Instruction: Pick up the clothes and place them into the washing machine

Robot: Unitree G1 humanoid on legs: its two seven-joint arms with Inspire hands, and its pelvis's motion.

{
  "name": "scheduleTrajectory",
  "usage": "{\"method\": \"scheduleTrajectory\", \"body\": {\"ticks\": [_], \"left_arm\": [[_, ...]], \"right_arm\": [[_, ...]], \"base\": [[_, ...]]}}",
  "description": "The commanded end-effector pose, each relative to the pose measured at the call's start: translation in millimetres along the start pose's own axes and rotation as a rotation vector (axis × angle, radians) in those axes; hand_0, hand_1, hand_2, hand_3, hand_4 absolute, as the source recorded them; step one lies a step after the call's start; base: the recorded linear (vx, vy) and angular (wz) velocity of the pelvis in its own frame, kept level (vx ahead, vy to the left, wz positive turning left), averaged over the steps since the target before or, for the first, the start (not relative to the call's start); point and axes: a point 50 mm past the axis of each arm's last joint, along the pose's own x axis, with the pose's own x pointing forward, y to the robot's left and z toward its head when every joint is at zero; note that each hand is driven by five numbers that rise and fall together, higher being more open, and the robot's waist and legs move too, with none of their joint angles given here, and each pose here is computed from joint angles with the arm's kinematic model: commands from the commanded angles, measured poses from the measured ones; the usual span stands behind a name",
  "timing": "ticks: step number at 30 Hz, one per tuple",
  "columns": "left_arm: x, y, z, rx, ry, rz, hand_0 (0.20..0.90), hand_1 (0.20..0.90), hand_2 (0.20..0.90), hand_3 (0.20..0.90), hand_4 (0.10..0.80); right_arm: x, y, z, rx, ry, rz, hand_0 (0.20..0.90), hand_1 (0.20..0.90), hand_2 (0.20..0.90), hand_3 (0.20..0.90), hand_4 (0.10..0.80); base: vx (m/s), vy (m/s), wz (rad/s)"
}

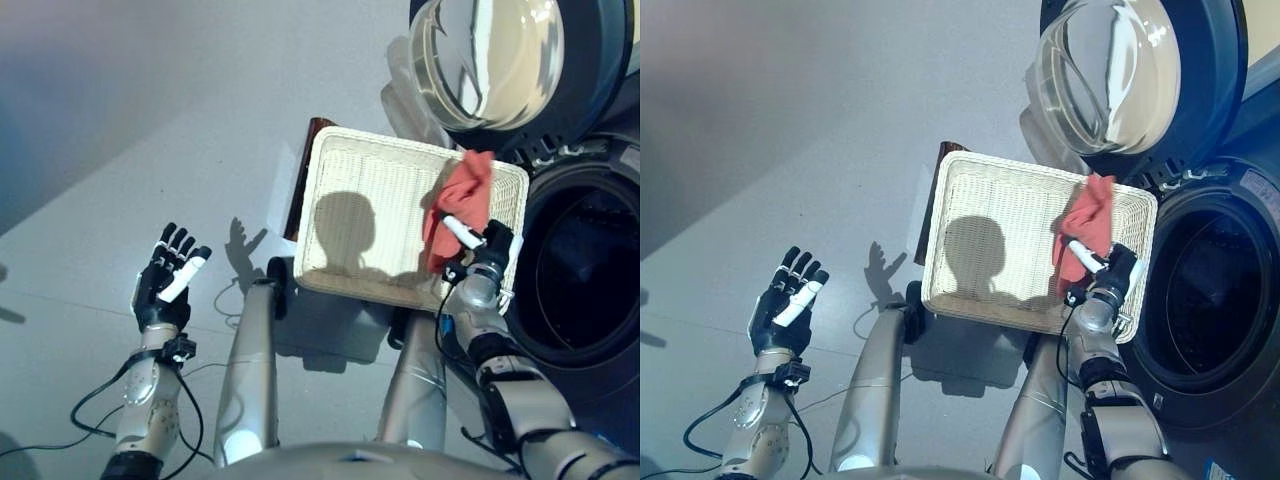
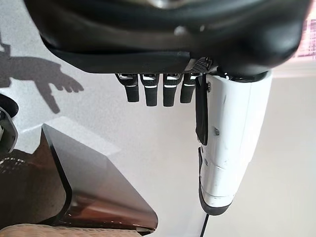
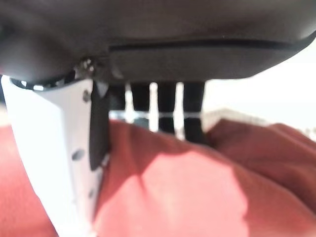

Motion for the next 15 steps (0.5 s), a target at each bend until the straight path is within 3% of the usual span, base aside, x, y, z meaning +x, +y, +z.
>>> {"method": "scheduleTrajectory", "body": {"ticks": [1,4,7,9,15], "left_arm": [[-3,10,18,-0.006,-0.101,0.034,0.9,0.9,0.9,0.9,0.8],[-3,10,13,-0.023,-0.074,0.038,0.9,0.9,0.9,0.9,0.8],[-4,9,12,-0.032,-0.065,0.037,0.9,0.9,0.9,0.9,0.8],[-5,9,8,-0.056,-0.038,0.046,0.9,0.9,0.9,0.9,0.8],[-6,6,5,-0.075,-0.011,0.025,0.9,0.9,0.9,0.9,0.8]], "right_arm": [[16,-15,43,0.403,-0.132,-0.113,0.2,0.2,0.2,0.2,0.3],[20,-32,39,0.701,-0.095,-0.247,0.2,0.2,0.2,0.2,0.3],[21,-37,38,0.779,-0.089,-0.279,0.2,0.2,0.2,0.2,0.3],[23,-58,31,0.957,-0.072,-0.423,0.2,0.2,0.2,0.2,0.3],[29,-93,41,1.168,-0.118,-0.641,0.2,0.2,0.2,0.2,0.3]], "base": [[0.0,0.0,0.0],[0.022,0.005,0.0],[0.011,-0.003,-0.01],[0.042,-0.011,-0.03],[0.021,0.002,-0.01]]}}
